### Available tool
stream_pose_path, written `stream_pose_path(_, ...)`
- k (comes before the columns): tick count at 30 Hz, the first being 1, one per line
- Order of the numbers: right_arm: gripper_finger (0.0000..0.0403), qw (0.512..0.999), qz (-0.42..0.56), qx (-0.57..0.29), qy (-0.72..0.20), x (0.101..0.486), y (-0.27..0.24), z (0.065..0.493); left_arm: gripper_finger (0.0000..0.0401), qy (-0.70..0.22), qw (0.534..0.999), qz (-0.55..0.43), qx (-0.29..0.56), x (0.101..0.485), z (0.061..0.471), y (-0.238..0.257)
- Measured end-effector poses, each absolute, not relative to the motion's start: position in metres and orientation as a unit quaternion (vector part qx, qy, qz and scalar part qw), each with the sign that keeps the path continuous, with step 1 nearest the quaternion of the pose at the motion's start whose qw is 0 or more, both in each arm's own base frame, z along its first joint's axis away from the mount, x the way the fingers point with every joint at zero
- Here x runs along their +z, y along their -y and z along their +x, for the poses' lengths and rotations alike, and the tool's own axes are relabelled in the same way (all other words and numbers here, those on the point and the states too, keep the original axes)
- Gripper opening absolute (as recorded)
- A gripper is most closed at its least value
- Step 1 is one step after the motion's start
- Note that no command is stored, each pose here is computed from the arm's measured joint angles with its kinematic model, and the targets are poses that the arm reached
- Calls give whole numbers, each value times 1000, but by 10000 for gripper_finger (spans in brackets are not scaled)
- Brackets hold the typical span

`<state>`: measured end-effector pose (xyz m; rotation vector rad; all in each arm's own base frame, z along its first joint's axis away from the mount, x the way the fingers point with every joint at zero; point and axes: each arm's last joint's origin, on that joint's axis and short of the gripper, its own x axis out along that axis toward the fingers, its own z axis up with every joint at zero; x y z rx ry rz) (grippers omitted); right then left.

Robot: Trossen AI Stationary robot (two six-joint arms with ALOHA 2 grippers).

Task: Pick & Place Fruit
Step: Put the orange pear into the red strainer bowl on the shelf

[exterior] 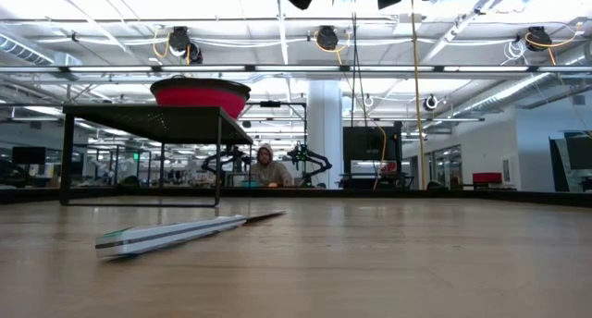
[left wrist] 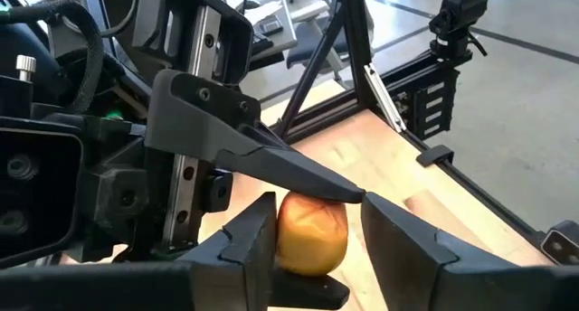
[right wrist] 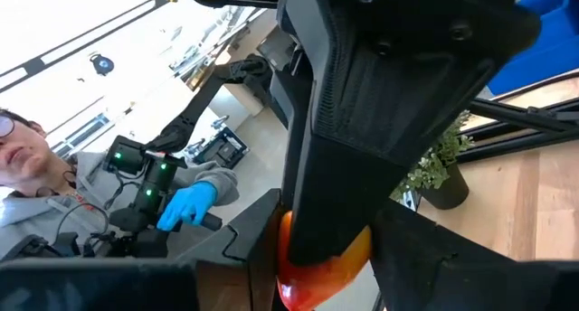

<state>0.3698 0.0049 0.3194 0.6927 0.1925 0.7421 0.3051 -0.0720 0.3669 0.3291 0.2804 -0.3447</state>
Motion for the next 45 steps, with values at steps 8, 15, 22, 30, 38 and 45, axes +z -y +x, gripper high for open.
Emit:
stream_pose_path(8, 137, 869, 331, 356, -93, 319, -7, 370, 117, -137, 961, 168, -170, 367, 305, 71)
stream_pose_path(15, 137, 869, 331, 357, -93, 319, -7, 370, 84, -139, 961, 168, -172, 367, 305, 71)
stream_pose_path(22, 139, 869, 331, 356, -93, 319, -7, 370, 82, -141, 961, 164, -172, 366, 305, 71)
stream_pose_path(30, 159, 869, 331, 356, -93, 320, -6, 370, 83, -145, 961, 158, -176, 365, 305, 72)
stream_pose_path(38, 177, 868, 337, 350, -106, 317, -6, 370, 84, -151, 961, 155, -174, 366, 302, 71)
stream_pose_path(45, 174, 870, 336, 339, -121, 307, -3, 369, 85, -183, 963, 142, -136, 372, 284, 66)
